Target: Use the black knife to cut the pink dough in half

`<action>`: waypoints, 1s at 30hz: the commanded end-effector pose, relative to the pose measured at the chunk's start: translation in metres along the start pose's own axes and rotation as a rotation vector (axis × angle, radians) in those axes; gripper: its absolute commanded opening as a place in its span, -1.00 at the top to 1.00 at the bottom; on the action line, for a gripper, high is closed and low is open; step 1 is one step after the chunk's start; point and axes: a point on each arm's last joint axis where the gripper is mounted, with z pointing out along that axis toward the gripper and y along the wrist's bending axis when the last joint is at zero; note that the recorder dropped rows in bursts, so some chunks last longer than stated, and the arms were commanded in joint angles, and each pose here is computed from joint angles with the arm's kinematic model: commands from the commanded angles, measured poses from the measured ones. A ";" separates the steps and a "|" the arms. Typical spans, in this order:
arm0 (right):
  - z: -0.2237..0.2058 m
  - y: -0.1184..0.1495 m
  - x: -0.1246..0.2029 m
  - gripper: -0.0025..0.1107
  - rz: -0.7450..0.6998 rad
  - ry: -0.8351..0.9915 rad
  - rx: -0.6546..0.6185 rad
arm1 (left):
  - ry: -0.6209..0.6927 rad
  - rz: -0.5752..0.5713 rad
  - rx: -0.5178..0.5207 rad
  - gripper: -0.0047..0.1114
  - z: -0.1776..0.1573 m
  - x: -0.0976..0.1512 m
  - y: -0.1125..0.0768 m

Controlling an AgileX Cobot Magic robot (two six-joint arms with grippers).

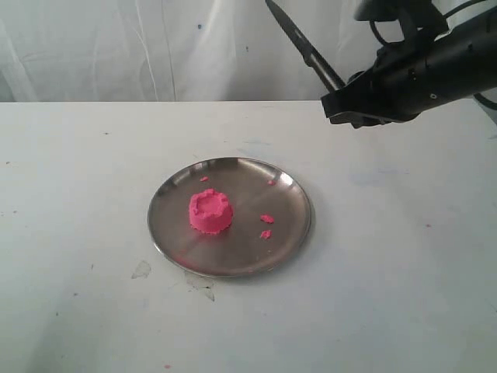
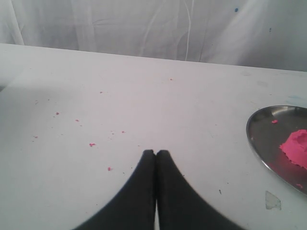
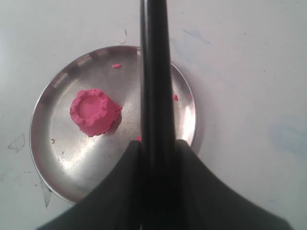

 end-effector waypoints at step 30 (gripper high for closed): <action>0.001 0.027 0.010 0.96 -0.132 0.115 -0.107 | -0.690 0.009 0.028 0.92 -0.021 -0.057 -0.002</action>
